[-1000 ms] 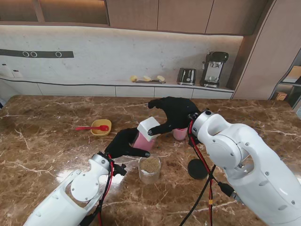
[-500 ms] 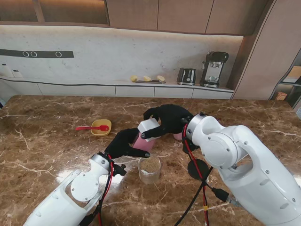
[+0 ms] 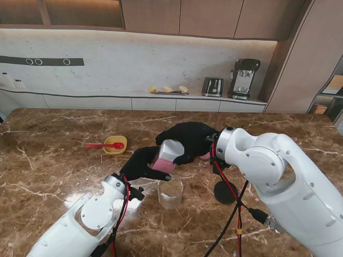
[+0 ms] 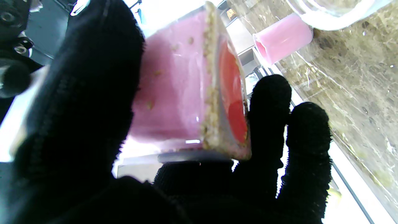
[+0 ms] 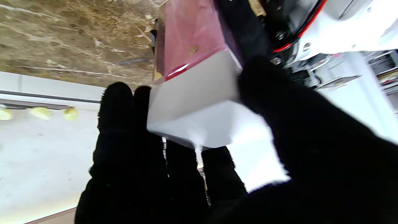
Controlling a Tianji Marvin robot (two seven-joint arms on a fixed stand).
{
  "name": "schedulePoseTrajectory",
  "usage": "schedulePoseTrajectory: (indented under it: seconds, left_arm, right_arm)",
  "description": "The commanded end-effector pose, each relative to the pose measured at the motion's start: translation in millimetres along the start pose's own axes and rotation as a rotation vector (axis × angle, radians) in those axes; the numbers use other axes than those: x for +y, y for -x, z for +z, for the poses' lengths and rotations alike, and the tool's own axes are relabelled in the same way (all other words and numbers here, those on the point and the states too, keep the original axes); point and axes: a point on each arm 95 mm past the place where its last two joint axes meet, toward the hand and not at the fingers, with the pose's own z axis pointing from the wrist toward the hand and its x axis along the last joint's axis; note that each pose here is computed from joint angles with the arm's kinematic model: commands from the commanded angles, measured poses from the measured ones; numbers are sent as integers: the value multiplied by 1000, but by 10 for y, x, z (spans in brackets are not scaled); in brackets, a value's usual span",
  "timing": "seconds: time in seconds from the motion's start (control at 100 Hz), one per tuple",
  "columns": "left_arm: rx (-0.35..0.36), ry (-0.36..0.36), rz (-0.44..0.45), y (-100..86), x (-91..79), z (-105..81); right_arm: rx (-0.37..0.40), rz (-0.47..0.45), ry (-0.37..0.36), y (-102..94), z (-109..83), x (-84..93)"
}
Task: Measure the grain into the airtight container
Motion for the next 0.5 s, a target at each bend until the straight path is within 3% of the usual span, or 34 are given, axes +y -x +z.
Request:
schedulePoseTrajectory:
  seconds: [0.0,0.24,0.39,0.49]
  left_arm:
    - [4,-12,-3,-17,-8,15]
    - [4,-16,-8,-19,0,10]
    - [5,-16,-7,-20,-5,5]
    - [6,-16,-4,-19,-10,-1]
  right_arm:
    - [23,-19,-49,34,-14,-41]
    - [116,-80,-108,75,-37,-63]
    - [108,-74,-36,77,-57,-21]
    - [59,-82,31,50,-78,25]
